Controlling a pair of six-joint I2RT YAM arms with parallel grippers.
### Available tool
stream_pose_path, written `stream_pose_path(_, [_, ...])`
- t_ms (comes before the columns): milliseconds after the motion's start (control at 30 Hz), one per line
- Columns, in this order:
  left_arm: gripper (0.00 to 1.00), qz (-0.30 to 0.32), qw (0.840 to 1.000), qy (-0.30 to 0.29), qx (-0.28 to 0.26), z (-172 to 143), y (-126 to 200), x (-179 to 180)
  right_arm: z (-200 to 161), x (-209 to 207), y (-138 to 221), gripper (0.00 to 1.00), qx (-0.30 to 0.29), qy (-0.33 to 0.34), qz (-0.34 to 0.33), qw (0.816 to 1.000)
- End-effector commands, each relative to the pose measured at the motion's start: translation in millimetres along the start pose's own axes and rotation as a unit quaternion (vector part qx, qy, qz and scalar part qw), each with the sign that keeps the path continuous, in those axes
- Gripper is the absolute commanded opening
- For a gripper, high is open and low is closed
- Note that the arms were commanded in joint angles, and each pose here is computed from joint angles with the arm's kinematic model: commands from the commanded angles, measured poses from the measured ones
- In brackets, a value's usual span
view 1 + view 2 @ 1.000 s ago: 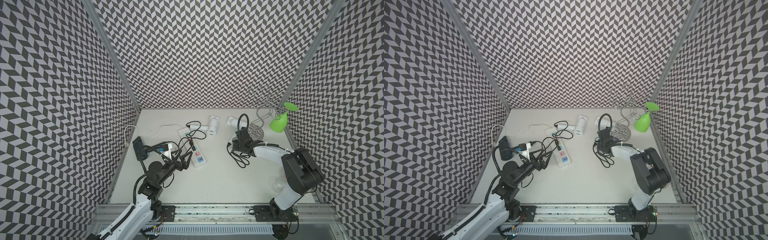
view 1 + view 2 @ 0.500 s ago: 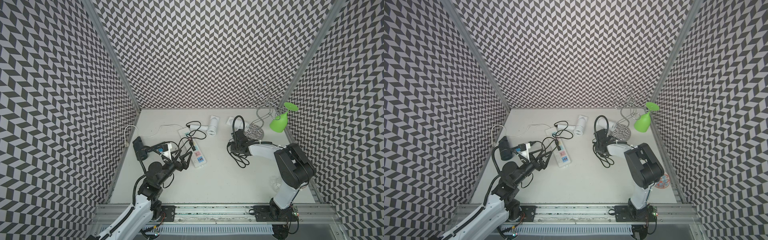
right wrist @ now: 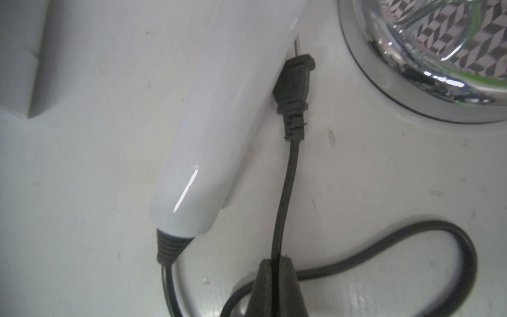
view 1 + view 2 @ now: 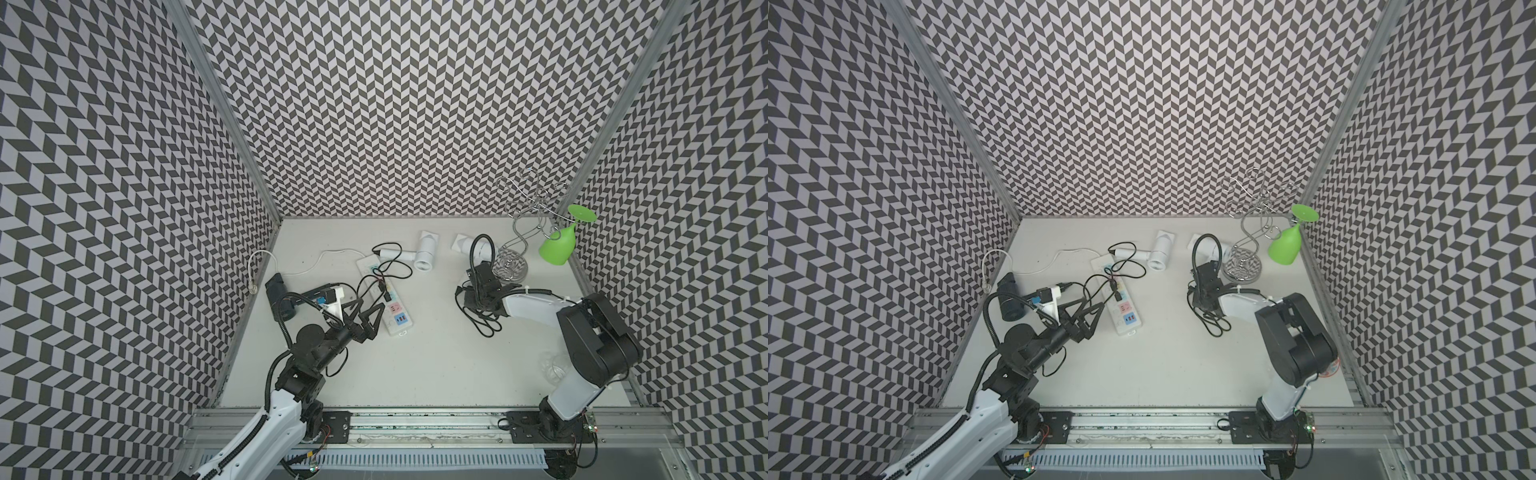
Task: Charge the blow dryers
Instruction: Pick up the plug from the center of the board.
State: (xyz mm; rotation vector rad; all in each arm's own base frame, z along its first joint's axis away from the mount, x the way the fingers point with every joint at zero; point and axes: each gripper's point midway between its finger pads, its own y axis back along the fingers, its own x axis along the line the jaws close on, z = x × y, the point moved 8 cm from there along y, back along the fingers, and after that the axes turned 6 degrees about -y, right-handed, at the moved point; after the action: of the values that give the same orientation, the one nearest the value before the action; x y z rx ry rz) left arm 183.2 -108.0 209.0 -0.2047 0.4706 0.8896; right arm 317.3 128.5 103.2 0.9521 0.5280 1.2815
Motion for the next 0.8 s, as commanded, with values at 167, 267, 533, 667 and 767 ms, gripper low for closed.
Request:
stream_pose_path(167, [0.99, 0.005, 1.000, -0.006, -0.010, 0, 3, 1, 27, 1, 70, 0.00, -0.130, 0.001, 0.093, 0.987])
stream_pose_path(267, [0.99, 0.004, 1.000, -0.006, -0.009, 0, 3, 0, 32, 6, 93, 0.00, -0.170, 0.029, 0.158, 0.972])
stream_pose_path(533, [0.99, 0.003, 1.000, -0.007, -0.022, 2, 7, -1, 28, 36, 142, 0.00, -0.205, 0.128, 0.359, 0.902])
stream_pose_path(667, [0.99, 0.003, 1.000, -0.005, -0.028, 4, 10, -2, 18, 55, 162, 0.00, -0.212, 0.185, 0.413, 0.866])
stream_pose_path(767, [0.99, -0.006, 0.999, 0.005, -0.031, 6, 11, -5, 5, 70, 174, 0.00, -0.220, 0.235, 0.433, 0.842])
